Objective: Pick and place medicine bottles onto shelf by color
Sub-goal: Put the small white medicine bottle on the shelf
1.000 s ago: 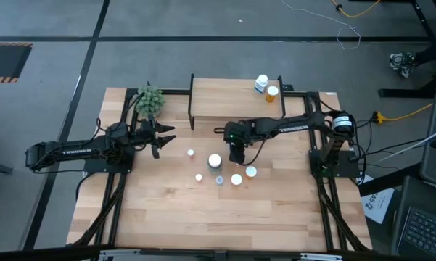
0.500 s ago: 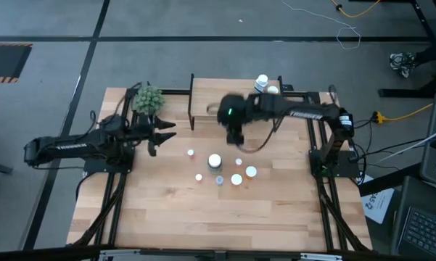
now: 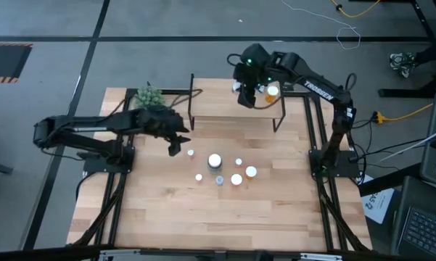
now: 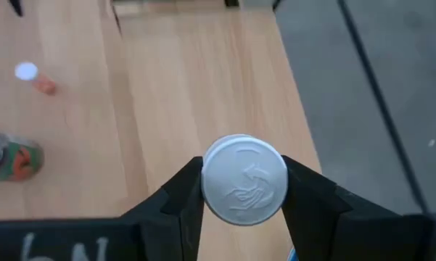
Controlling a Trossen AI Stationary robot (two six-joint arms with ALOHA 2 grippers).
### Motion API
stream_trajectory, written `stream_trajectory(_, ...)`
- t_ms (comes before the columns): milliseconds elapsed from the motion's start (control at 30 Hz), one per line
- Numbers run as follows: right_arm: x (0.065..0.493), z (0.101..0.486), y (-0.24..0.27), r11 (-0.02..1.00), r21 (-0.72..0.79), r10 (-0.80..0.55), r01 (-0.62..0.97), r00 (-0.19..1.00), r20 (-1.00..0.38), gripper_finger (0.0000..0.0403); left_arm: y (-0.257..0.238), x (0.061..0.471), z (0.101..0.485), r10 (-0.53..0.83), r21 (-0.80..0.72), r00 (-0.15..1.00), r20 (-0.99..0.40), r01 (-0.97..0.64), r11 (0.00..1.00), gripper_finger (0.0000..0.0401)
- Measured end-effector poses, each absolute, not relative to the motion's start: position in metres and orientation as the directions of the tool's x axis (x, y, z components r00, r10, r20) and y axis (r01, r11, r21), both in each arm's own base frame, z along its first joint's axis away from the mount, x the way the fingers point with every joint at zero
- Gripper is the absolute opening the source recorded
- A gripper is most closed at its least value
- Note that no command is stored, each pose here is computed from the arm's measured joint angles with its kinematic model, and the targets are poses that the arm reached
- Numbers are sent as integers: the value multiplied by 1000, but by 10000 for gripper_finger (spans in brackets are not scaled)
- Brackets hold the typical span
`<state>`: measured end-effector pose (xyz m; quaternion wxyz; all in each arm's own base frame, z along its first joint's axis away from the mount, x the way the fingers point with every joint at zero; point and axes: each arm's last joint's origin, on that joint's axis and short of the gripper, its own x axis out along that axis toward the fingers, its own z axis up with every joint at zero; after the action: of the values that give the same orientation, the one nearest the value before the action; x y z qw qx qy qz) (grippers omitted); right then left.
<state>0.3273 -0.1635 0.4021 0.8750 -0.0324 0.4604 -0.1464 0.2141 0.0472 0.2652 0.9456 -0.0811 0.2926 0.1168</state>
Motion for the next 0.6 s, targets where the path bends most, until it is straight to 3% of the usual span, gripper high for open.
stream_trajectory(267,314,357,-199,981,-125,-180,147,458,-870,150,44,240,258,135,-76,762,-634,-234,969,173)
stream_trajectory(600,301,329,-237,962,-147,-241,231,460,-854,153,37,248,253,108,-81,753,-649,-210,974,173)
